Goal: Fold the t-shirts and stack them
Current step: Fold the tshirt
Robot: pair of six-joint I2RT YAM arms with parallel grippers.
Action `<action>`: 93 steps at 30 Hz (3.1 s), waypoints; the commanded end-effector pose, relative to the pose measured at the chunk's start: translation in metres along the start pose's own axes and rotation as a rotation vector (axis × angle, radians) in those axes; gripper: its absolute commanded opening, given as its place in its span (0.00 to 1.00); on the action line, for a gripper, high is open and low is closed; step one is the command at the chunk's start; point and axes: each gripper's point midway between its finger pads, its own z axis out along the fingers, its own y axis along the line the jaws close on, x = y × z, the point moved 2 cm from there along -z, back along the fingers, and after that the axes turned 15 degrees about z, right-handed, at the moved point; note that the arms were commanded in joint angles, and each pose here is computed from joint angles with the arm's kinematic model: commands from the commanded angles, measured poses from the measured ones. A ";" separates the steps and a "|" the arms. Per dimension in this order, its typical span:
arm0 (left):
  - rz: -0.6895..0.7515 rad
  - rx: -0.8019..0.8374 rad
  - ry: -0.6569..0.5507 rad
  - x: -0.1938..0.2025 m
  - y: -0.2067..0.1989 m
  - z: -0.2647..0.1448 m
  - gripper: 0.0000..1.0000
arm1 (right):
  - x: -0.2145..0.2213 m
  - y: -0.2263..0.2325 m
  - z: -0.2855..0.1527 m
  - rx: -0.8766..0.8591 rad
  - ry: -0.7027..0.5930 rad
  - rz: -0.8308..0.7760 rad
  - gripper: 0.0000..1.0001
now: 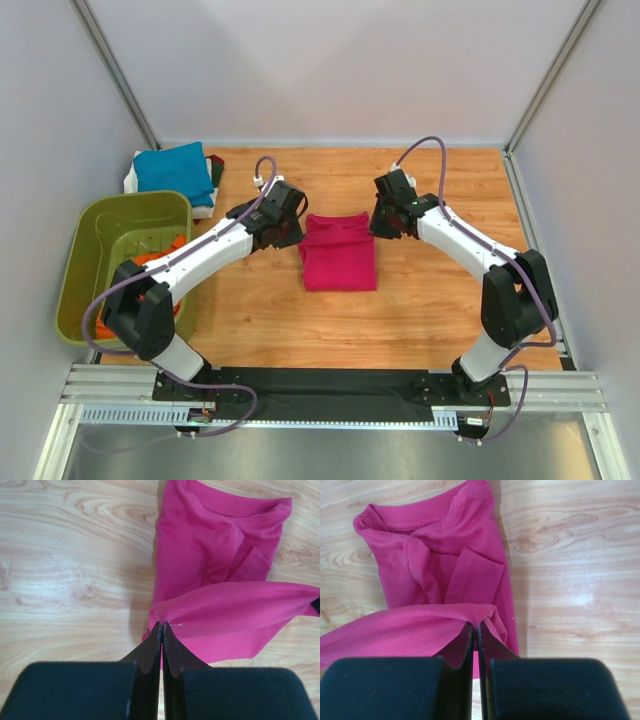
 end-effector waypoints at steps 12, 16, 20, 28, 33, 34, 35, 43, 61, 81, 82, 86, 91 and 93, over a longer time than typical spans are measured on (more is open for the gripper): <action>0.051 -0.034 -0.047 -0.049 0.011 0.050 0.00 | -0.047 0.014 0.055 -0.036 -0.019 0.029 0.00; 0.056 -0.033 -0.041 -0.054 0.010 0.062 0.00 | -0.057 0.020 0.059 -0.052 -0.046 0.024 0.00; 0.053 -0.029 -0.036 -0.058 0.011 0.070 0.00 | -0.066 0.022 0.063 -0.043 -0.049 0.023 0.00; 0.062 -0.015 -0.099 -0.079 0.008 0.054 0.00 | -0.070 0.027 0.046 -0.072 -0.064 0.038 0.00; 0.060 0.005 -0.133 -0.089 0.005 0.039 0.00 | -0.077 0.031 0.024 -0.104 -0.103 0.043 0.00; 0.055 0.013 -0.146 -0.092 0.005 0.032 0.00 | -0.080 0.032 0.019 -0.111 -0.113 0.043 0.00; 0.053 0.016 -0.153 -0.094 0.004 0.029 0.00 | -0.080 0.033 0.016 -0.115 -0.116 0.042 0.00; 0.042 0.054 -0.206 -0.103 0.002 0.005 0.00 | -0.087 0.035 -0.010 -0.143 -0.169 0.043 0.00; 0.054 -0.002 -0.178 -0.137 -0.006 0.094 0.00 | -0.127 0.028 0.072 -0.082 -0.156 0.063 0.00; 0.104 0.105 -0.307 -0.220 0.000 0.118 0.90 | -0.189 0.074 0.103 -0.322 -0.125 0.046 0.62; 0.109 0.124 -0.316 -0.221 -0.002 0.107 0.89 | -0.192 0.083 0.082 -0.362 -0.142 0.041 0.62; 0.085 0.312 -0.360 -0.209 -0.024 0.067 0.80 | -0.183 0.087 0.055 -0.433 -0.174 0.037 0.49; 0.048 0.424 -0.319 -0.184 -0.040 0.066 0.20 | -0.157 0.096 0.056 -0.521 -0.086 0.020 0.19; 0.019 0.428 -0.281 -0.174 -0.044 0.078 0.14 | -0.147 0.096 0.071 -0.504 -0.050 0.023 0.08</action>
